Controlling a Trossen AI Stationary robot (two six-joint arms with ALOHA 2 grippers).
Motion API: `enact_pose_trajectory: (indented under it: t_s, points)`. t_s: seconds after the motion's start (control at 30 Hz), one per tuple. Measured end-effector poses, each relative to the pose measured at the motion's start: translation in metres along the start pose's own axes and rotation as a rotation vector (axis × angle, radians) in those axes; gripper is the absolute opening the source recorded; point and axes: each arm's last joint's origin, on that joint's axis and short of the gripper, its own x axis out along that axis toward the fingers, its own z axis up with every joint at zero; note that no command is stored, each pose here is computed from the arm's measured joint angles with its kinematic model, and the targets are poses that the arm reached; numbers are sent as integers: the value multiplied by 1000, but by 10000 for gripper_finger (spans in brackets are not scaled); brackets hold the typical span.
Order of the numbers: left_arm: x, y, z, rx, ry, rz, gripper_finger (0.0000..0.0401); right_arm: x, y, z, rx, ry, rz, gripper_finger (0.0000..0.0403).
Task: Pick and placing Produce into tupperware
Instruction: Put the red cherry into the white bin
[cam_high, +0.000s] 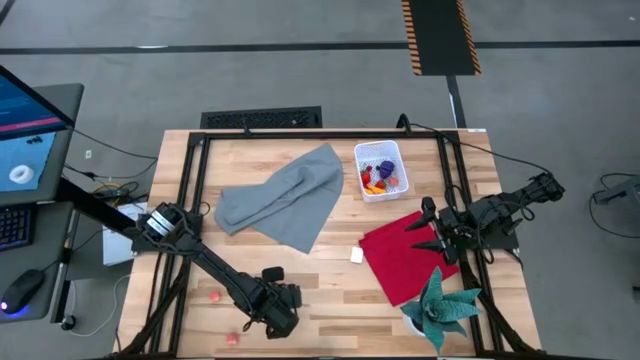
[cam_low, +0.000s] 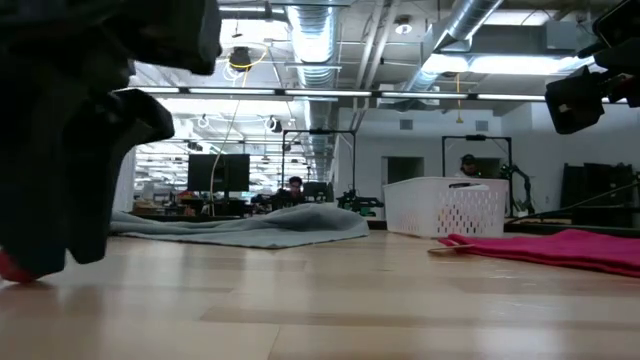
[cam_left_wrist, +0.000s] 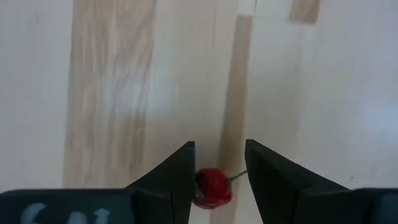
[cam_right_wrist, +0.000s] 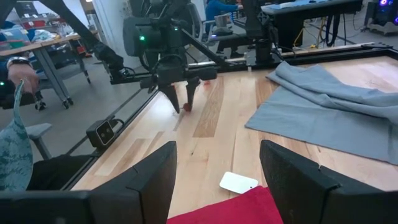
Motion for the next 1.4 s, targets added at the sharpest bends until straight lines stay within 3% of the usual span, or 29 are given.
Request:
enact_pose_trajectory:
  t_s: [0.3,0.47,0.67,0.8,0.93,1.27,1.4]
  points:
    - [-28,-4,5,71,-125,-35,131,0,0,0,0,0,0,254]
    - [-48,2,-8,90,-51,14,131,0,0,0,0,0,0,254]
    - [-50,13,-20,-111,57,120,131,0,0,0,0,0,0,254]
    - [-43,15,-22,-234,65,107,137,0,0,0,0,0,0,254]
    - [-44,11,-27,-27,144,55,151,0,0,0,0,0,0,254]
    - [-46,4,-34,504,102,69,155,0,0,0,0,0,0,254]
    - [-46,5,-32,653,74,112,155,0,0,0,0,0,0,254]
